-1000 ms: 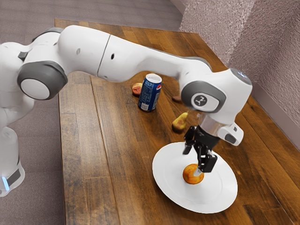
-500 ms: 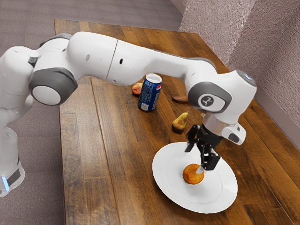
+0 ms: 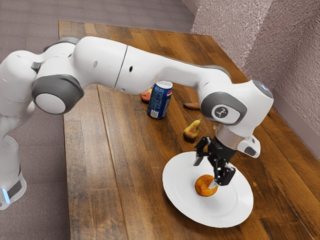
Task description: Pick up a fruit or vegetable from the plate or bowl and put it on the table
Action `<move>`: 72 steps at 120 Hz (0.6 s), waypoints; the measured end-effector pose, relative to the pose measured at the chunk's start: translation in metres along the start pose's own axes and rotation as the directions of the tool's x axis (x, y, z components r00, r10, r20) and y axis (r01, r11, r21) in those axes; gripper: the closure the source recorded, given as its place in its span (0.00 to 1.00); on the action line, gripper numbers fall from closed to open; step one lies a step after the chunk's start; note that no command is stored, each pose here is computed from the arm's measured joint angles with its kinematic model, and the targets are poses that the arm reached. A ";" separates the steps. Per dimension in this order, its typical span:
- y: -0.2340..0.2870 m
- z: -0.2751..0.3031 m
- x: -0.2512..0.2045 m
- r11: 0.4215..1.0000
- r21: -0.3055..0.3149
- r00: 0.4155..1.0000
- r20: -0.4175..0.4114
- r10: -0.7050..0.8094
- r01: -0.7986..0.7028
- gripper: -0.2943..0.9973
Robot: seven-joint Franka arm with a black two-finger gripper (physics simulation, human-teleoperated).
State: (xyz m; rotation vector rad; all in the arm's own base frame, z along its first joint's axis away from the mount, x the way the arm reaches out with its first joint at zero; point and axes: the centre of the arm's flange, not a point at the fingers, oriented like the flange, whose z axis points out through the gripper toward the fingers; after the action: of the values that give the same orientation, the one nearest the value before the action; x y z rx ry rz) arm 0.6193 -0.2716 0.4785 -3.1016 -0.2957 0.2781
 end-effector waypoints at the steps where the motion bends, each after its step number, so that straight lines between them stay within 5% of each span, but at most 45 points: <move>1: 0.000 0.000 0.000 1.000 0.000 1.000 0.000 -0.003 0.003 0.23; 72: 0.012 0.018 0.010 0.993 0.000 0.992 0.036 -0.120 0.120 0.23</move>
State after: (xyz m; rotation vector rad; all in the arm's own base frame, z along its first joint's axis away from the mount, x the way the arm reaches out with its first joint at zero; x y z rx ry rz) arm 0.6277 -0.2812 0.4588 -3.0680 -0.4817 0.3315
